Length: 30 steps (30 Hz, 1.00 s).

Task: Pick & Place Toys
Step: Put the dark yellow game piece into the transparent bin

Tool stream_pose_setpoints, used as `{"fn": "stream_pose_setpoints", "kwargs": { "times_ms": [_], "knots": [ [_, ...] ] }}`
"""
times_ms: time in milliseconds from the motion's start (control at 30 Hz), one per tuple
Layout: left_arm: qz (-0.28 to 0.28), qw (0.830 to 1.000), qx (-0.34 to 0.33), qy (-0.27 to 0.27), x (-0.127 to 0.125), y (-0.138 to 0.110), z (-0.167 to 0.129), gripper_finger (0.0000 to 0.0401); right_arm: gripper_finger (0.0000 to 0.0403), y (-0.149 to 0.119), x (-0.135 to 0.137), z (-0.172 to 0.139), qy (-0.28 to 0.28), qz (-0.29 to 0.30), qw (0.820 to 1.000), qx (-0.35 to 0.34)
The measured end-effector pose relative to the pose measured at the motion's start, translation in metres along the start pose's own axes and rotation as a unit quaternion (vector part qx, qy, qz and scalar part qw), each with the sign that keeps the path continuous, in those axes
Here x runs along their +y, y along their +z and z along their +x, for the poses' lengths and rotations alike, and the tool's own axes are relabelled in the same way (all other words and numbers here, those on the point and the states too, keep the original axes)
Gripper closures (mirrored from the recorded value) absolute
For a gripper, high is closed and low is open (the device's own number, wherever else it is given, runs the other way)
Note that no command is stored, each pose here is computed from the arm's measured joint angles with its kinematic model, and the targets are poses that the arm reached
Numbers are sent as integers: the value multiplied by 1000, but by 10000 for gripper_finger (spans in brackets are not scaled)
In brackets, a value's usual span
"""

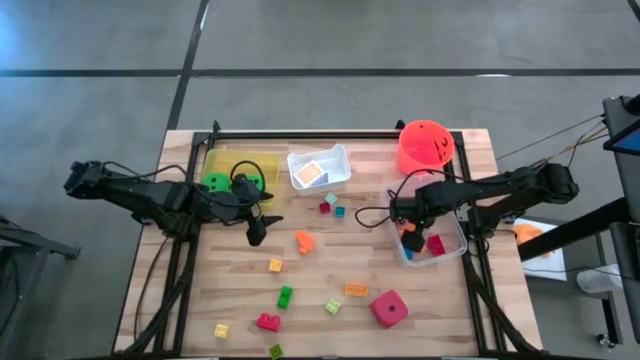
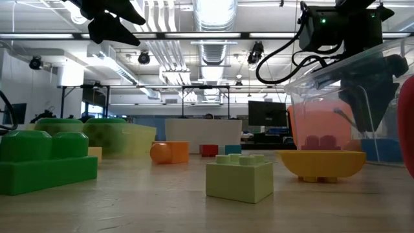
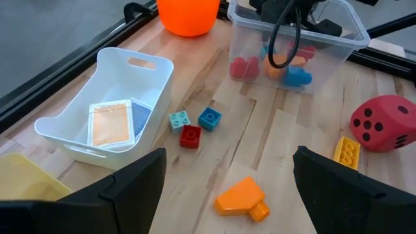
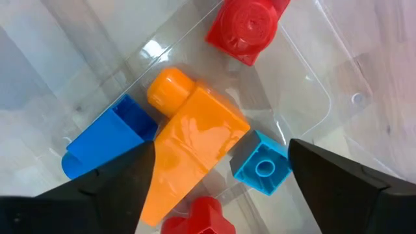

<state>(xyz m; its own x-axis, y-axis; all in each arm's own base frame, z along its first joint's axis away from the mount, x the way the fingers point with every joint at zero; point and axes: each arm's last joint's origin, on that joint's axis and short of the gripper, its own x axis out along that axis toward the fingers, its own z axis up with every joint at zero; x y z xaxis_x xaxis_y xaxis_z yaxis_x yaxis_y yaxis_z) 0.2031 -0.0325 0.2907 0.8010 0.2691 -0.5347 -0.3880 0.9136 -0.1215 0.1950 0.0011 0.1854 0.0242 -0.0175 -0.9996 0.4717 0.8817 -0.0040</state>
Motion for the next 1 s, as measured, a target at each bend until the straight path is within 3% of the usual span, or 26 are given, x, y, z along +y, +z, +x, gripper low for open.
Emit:
{"fn": "stream_pose_setpoints", "kwargs": {
  "times_ms": [400,767,1000],
  "knots": [
    [-21,1000,0,0,0,0,0,79,42,-4,-2,-10,-2,10,1000,4],
    [-20,1000,1,0,0,0,0,79,42,-12,16,-65,-15,7,1000,-15],
    [-17,1000,4,2,0,-1,0,79,42,-19,42,-98,1,-14,997,-77]
  ]
}}
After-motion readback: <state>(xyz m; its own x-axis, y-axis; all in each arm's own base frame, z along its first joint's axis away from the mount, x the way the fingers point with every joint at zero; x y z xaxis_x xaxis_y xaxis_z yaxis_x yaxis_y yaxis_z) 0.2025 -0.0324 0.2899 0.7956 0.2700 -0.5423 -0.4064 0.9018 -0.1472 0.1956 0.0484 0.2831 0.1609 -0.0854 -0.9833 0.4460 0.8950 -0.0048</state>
